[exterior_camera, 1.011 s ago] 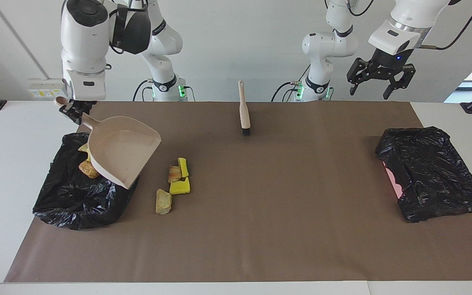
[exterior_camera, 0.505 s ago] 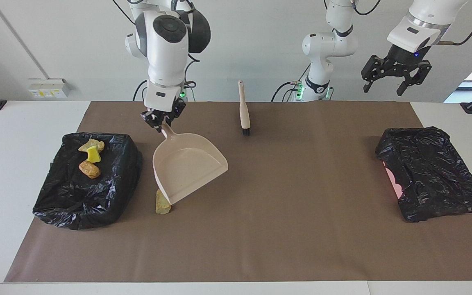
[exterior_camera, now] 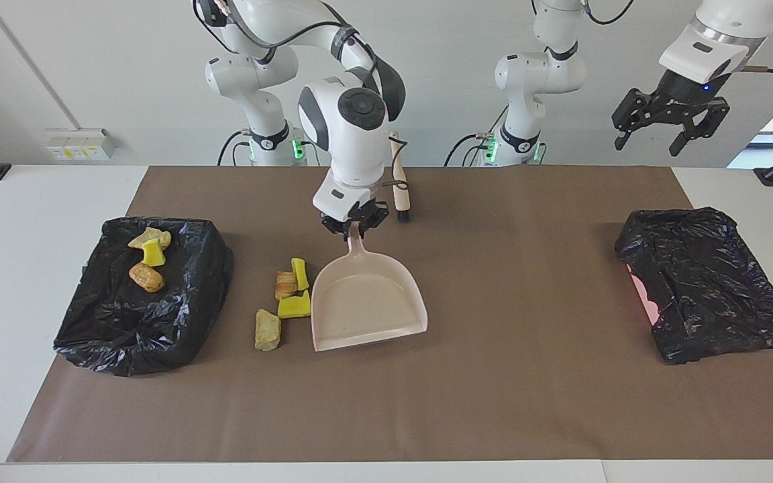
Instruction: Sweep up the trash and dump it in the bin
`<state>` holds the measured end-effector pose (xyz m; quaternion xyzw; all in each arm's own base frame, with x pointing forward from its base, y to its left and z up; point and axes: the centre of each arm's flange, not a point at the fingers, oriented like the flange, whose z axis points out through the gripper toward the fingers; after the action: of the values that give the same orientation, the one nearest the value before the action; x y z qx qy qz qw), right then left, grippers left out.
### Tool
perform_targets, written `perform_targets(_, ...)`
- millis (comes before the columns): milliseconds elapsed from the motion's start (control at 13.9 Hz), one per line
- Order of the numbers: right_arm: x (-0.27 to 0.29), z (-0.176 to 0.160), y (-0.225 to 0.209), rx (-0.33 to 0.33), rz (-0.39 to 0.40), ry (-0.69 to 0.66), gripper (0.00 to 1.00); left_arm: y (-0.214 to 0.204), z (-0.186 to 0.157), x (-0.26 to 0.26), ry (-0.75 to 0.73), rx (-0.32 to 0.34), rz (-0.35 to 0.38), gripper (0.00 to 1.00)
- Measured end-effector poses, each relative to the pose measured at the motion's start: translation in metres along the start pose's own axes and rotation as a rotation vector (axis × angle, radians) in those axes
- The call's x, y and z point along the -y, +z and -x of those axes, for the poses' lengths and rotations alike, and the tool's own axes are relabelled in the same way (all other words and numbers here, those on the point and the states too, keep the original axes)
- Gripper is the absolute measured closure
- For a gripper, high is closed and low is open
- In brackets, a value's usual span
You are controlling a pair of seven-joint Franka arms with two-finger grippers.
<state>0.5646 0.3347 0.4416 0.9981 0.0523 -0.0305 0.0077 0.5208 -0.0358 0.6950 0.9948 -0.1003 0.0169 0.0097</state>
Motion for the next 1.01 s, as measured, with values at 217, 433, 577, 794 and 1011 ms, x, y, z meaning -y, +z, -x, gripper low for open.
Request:
perform_targets(217,0.048,-0.011,0.029,-0.036,-0.049,0.091,0.69,0.000,0.000,-0.002,0.003,0.001,0.000,0.00)
perform_targets(433,0.077,-0.020,0.065,-0.061,-0.075,0.102,0.69,0.000,0.000,-0.002,0.003,0.003,0.001,0.00)
perform_targets(577,0.074,-0.025,0.073,-0.061,-0.077,0.111,0.69,0.000,0.001,-0.002,0.004,0.004,0.001,0.00)
perform_targets(794,0.068,-0.028,0.081,-0.056,-0.079,0.123,0.69,-0.001,0.002,-0.003,0.004,0.004,0.001,0.00)
perform_targets(1011,0.067,-0.030,0.094,-0.059,-0.082,0.127,0.69,-0.002,0.003,-0.003,0.004,0.006,0.001,0.00)
